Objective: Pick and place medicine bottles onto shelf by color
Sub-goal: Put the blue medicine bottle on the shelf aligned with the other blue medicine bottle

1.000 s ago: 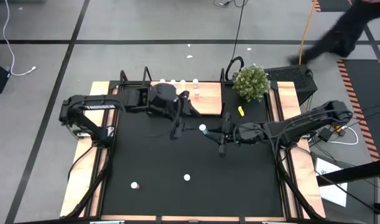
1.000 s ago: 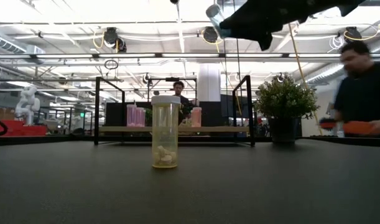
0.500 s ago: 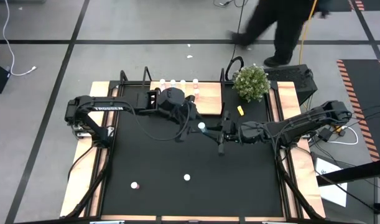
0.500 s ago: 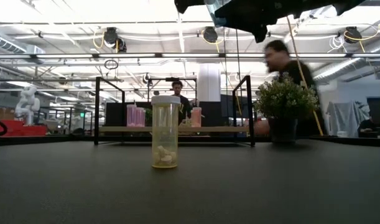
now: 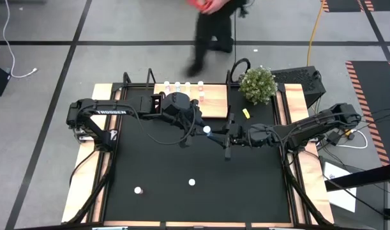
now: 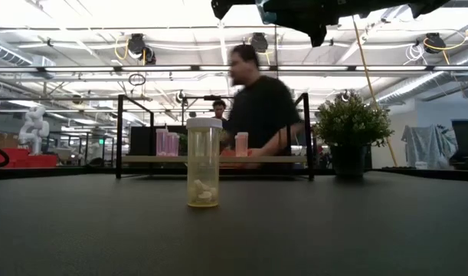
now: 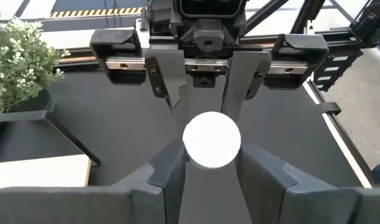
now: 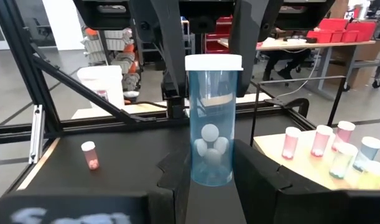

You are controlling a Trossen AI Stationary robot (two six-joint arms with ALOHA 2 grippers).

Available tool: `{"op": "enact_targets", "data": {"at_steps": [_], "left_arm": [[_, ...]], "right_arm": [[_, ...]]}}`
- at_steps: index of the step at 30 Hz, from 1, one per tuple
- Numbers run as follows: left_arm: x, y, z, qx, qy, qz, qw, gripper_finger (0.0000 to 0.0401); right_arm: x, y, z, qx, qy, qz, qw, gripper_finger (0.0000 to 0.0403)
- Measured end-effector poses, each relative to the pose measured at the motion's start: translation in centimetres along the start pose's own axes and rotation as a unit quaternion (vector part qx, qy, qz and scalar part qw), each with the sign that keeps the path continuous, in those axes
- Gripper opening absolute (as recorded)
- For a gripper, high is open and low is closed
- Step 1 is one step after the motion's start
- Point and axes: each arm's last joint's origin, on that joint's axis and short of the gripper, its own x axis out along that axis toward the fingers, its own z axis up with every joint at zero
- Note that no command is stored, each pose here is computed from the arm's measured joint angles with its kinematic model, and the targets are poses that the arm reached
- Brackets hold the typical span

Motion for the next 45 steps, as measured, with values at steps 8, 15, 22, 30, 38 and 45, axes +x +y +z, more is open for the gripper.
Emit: {"op": "enact_targets", "data": {"at_steps": [8,15,22,30,38,45], "left_arm": [[0.01,0.01,0.59,0.016,-0.031,0.004,0.999,0.0155],[-0.11,0.25,0.58,0.035,-0.030,0.008,0.999,0.0211],[-0.16,0.50,0.53,0.033,-0.029,0.010,0.999,0.0220],[-0.06,0.01,0.67,0.035,-0.034,0.004,0.999,0.0174],[-0.05,0.03,0.54,0.022,-0.027,0.004,0.999,0.0133],[-0.04,0.00,0.51,0.023,-0.025,0.004,0.999,0.0139]], "right_arm": [[-0.01,-0.01,-0.08,0.000,0.005,-0.001,1.000,0.0100],[0.00,-0.01,-0.11,0.006,0.005,-0.001,1.000,0.0100],[0.00,-0.03,-0.08,0.009,0.004,-0.004,1.000,0.0100],[0.00,-0.01,-0.08,0.012,0.004,-0.002,1.000,0.0100],[0.00,0.00,-0.09,0.013,0.004,0.000,1.000,0.0100],[0.02,-0.01,-0.11,0.013,0.006,0.011,1.000,0.0100]]}}
